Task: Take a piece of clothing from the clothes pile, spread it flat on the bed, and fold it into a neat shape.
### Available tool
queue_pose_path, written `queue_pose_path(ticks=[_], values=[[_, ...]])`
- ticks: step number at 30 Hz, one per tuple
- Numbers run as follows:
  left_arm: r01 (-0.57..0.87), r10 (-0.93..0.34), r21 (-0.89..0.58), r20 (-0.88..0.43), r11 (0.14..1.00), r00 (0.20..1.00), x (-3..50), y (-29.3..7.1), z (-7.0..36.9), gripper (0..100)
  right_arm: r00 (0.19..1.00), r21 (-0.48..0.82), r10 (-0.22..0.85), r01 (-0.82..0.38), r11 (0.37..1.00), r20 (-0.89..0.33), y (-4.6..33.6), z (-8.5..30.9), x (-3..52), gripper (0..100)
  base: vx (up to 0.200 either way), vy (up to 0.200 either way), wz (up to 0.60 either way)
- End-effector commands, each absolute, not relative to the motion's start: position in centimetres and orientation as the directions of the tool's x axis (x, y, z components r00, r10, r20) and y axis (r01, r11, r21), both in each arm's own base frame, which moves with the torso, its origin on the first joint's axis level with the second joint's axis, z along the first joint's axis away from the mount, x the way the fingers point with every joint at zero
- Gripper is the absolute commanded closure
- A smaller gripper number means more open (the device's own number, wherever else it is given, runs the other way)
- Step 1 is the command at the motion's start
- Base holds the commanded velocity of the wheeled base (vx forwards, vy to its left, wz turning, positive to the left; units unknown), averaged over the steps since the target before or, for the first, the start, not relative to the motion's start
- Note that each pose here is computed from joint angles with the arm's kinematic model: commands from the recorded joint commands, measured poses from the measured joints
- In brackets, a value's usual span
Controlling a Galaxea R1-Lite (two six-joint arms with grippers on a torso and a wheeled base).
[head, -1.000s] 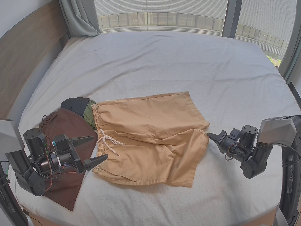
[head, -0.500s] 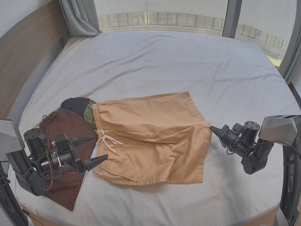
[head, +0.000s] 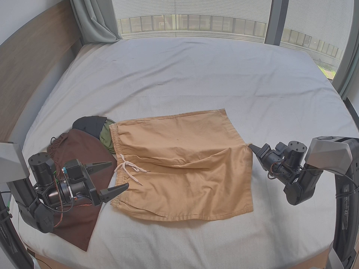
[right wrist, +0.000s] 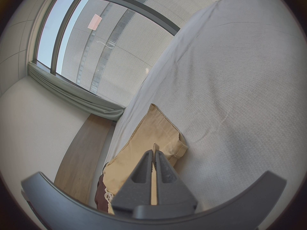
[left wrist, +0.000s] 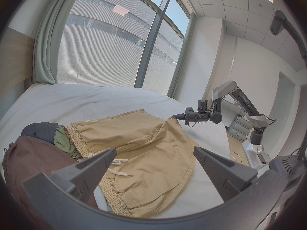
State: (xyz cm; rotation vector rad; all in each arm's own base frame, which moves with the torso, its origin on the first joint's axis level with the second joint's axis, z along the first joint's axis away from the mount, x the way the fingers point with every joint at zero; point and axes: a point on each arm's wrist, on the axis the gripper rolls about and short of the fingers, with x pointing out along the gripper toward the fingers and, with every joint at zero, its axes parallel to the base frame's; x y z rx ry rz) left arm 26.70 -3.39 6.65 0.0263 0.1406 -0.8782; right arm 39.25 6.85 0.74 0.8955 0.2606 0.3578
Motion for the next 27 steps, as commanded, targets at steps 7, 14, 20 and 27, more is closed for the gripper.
queue_pose_path(ticks=[7,14,20,27], values=[[0.769,-0.765,-0.03,-0.129,0.639,0.631,26.8,-3.4,6.8,0,0.909,0.773,0.41,-0.209,0.599,-0.072,6.9,0.5,39.4,0,0.0,0.0,0.0],[0.768,-0.764,-0.032,-0.13,0.64,0.632,26.8,-3.4,6.7,0,0.905,0.7,0.419,-0.248,0.67,-0.08,6.8,1.7,38.0,0,0.0,0.0,0.0],[0.765,-0.762,-0.041,-0.132,0.643,0.634,26.7,-3.3,6.7,0,0.858,0.594,0.5,-0.343,0.728,-0.116,6.6,3.6,34.6,0,0.0,0.0,0.0],[0.762,-0.76,-0.048,-0.134,0.645,0.635,26.6,-3.1,6.7,0,0.788,0.491,0.575,-0.42,0.763,-0.22,6.1,2.7,30.9,0,0.0,0.0,0.0]])
